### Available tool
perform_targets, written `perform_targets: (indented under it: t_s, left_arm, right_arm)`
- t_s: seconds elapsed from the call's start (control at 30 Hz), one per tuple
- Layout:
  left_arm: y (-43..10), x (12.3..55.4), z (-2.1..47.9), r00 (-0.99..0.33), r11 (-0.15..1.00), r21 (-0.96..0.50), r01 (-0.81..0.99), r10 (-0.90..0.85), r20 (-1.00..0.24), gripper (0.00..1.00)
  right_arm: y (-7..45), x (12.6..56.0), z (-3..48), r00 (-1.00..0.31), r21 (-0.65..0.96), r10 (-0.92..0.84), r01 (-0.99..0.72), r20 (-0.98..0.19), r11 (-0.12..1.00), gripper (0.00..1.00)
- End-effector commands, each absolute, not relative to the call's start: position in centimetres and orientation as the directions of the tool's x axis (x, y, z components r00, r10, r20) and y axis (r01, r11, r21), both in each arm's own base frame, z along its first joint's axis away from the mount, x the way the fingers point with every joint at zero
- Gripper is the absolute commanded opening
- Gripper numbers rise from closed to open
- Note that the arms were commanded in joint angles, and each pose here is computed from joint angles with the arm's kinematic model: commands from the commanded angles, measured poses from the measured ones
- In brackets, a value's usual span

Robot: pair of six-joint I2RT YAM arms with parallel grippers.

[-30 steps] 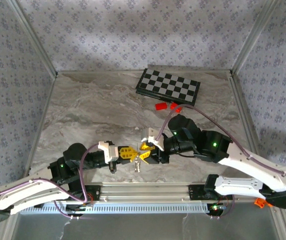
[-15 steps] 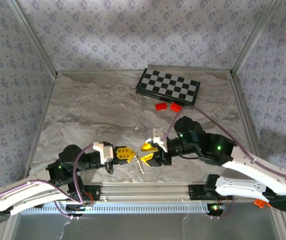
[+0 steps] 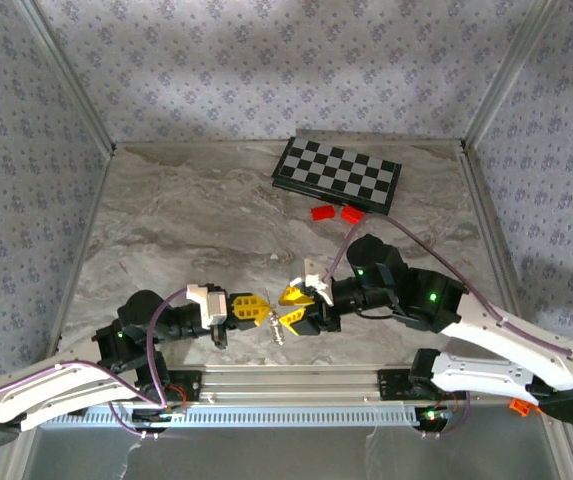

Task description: Put the keys on the keyring

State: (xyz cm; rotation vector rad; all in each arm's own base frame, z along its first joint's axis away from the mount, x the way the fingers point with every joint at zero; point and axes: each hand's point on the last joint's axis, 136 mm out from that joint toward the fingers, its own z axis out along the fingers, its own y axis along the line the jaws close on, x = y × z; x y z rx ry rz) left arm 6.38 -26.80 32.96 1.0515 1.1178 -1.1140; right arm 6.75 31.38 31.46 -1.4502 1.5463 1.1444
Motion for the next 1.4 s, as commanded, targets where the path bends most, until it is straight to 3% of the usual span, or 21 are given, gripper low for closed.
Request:
perform_targets:
  t_s: [0.0,0.1,0.37,0.63,1.0,1.37]
  left_arm:
    - [-26.0,6.1,35.6,0.109,0.147,0.078,0.986,-0.219,-0.970,0.00]
    - [-26.1,6.1,35.5,0.106,0.147,0.075,0.986,-0.219,-0.970,0.00]
    - [-26.2,6.1,35.3,0.102,0.142,0.073,0.987,-0.212,-0.972,0.00]
    - [-26.2,6.1,35.1,0.098,0.139,0.070,0.988,-0.210,-0.973,0.00]
    - [-25.7,6.2,35.6,0.100,0.158,0.065,0.985,-0.226,-0.969,0.00]
    - [-25.7,6.2,35.7,0.100,0.153,0.064,0.986,-0.237,-0.966,0.00]
  right_arm:
    - [31.5,6.3,31.8,-0.118,0.142,-0.331,-0.989,-0.936,-0.049,0.39]
    - [31.6,6.4,31.8,-0.117,0.138,-0.326,-0.989,-0.938,-0.044,0.39]
    - [31.8,6.8,31.7,-0.115,0.130,-0.314,-0.991,-0.942,-0.029,0.24]
    - [31.7,7.2,32.0,-0.112,0.118,-0.291,-0.993,-0.950,-0.004,0.24]
    - [31.0,8.0,31.0,-0.101,0.088,-0.325,-0.995,-0.940,0.055,0.03]
    - [31.0,8.8,29.2,-0.090,0.052,-0.397,-0.993,-0.913,0.107,0.00]
